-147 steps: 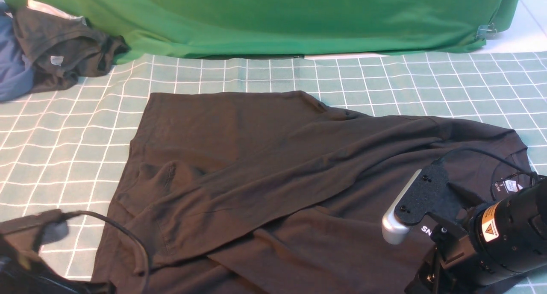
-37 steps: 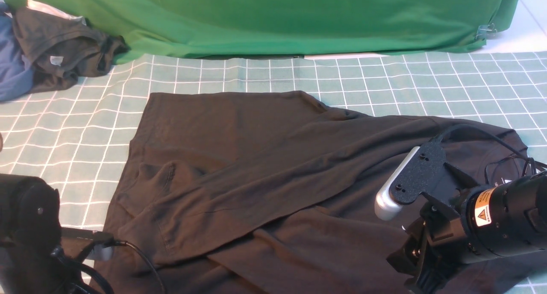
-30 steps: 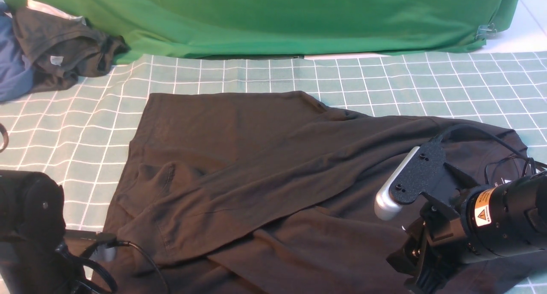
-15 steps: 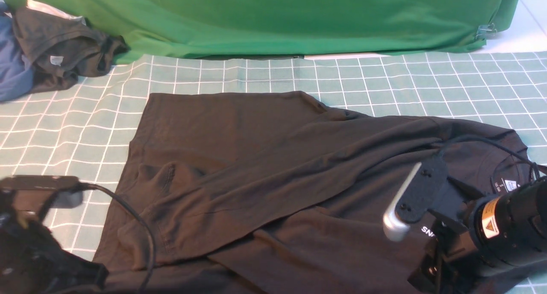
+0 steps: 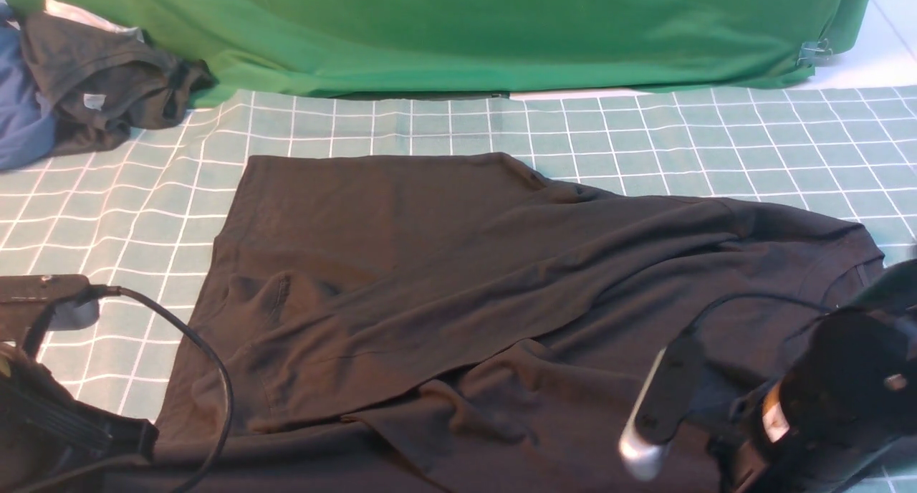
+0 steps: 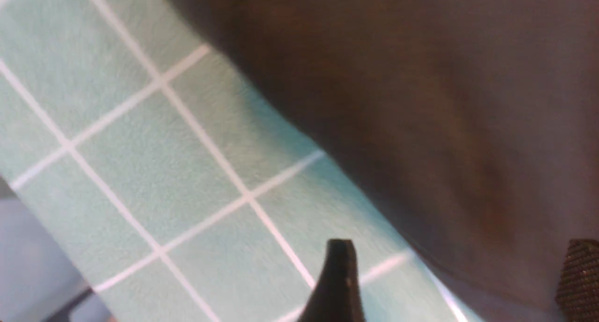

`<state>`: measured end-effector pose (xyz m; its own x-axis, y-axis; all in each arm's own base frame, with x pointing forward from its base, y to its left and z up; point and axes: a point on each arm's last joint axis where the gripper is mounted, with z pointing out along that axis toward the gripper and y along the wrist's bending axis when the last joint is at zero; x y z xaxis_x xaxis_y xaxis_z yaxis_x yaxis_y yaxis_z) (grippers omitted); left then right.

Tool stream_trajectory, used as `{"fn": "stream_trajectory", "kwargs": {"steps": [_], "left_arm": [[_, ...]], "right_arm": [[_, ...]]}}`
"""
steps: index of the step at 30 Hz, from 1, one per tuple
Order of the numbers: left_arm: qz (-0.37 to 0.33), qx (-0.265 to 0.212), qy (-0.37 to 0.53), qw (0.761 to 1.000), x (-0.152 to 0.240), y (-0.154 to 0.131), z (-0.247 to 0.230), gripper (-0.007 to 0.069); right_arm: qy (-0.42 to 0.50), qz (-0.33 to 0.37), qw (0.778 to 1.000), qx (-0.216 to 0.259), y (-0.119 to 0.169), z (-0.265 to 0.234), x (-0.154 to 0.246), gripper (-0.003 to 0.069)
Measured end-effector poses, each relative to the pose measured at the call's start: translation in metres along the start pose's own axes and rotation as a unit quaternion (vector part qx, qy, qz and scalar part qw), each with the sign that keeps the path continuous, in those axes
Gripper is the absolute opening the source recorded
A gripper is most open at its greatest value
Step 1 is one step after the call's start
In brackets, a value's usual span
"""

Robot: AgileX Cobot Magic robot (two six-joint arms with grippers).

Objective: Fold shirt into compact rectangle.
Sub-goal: 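Grasp the near edge of the shirt at its hem and shoulder corners, then fold the black garment in half by bringing its near edge over to the far edge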

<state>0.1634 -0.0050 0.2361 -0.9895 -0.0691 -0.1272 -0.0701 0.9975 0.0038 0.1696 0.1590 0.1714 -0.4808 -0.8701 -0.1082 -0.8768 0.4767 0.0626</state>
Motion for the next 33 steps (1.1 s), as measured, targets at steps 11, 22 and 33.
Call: {"fn": "stream_trajectory", "kwargs": {"steps": [11, 22, 33], "left_arm": [[0.0, 0.022, -0.019, 1.0, -0.003, -0.004, 0.0, 0.0013], [-0.027, 0.051, -0.09, 0.994, -0.032, -0.01, -0.024, 0.0013], [-0.032, 0.059, -0.135, 0.989, -0.138, -0.021, -0.029, 0.0013]], "right_arm": [[0.015, -0.056, 0.997, 0.041, 0.008, 0.023, -0.013, 0.0193], [-0.012, -0.065, 0.995, 0.079, 0.001, -0.011, -0.022, 0.0031], [-0.114, 0.022, 0.98, 0.159, -0.088, -0.076, -0.049, 0.003]]}}
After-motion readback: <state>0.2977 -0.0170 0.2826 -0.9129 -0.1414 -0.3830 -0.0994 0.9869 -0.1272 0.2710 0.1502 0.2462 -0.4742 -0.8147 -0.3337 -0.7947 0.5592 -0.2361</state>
